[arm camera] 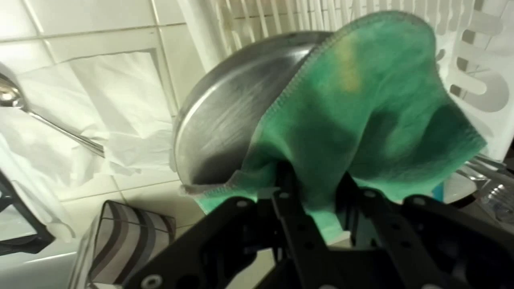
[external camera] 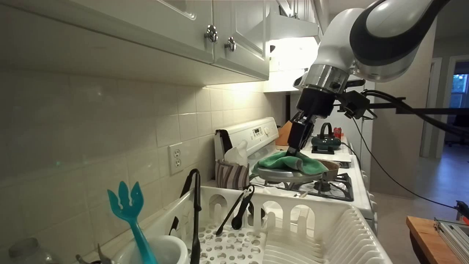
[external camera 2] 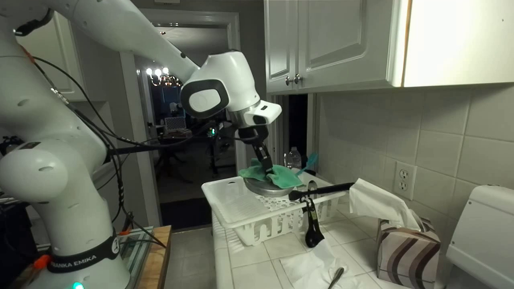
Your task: Put the lid on top of the pot
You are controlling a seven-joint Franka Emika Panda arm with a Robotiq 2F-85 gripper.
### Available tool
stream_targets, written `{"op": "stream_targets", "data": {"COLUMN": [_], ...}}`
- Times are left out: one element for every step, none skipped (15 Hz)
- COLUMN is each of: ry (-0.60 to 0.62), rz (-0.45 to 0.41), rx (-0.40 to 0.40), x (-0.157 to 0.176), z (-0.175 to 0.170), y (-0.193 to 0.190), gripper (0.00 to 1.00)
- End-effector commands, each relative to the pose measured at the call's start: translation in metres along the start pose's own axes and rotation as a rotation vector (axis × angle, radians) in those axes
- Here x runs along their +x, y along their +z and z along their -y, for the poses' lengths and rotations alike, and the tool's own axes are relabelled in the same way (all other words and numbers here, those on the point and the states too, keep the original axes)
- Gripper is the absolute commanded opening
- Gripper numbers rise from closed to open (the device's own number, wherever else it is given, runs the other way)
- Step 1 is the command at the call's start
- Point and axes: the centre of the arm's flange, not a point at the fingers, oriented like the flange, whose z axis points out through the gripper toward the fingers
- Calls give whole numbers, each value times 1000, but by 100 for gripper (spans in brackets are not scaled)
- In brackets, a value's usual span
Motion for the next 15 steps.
{"op": "stream_targets", "data": {"ry": [105, 133, 160, 188, 218, 248, 283, 315, 349, 385, 422, 364, 389, 404, 409], "rz": [-38, -48, -53, -58, -61, -64, -68, -73, -78, -81, -78, -78, -79, -79, -78], "rx": [-54, -72, -91, -113, -135, -154, -173, -188, -202, -210, -224, -193, -203, -207, -208], "x": [-2, -1, 2, 3, 3, 4, 4, 4, 4, 5, 6, 2, 0, -1, -1], "z": [-32, -42, -52, -62, -74, -84, -96, -107, -119, -132, -144, -131, -141, -146, -148], "y": [-26, -27, -30, -32, -31, -34, -36, -38, -40, -41, -41, -37, -39, -39, -39], "gripper": [7, 7, 7, 7, 7, 7, 7, 7, 7, 7, 7, 26, 26, 26, 26]}}
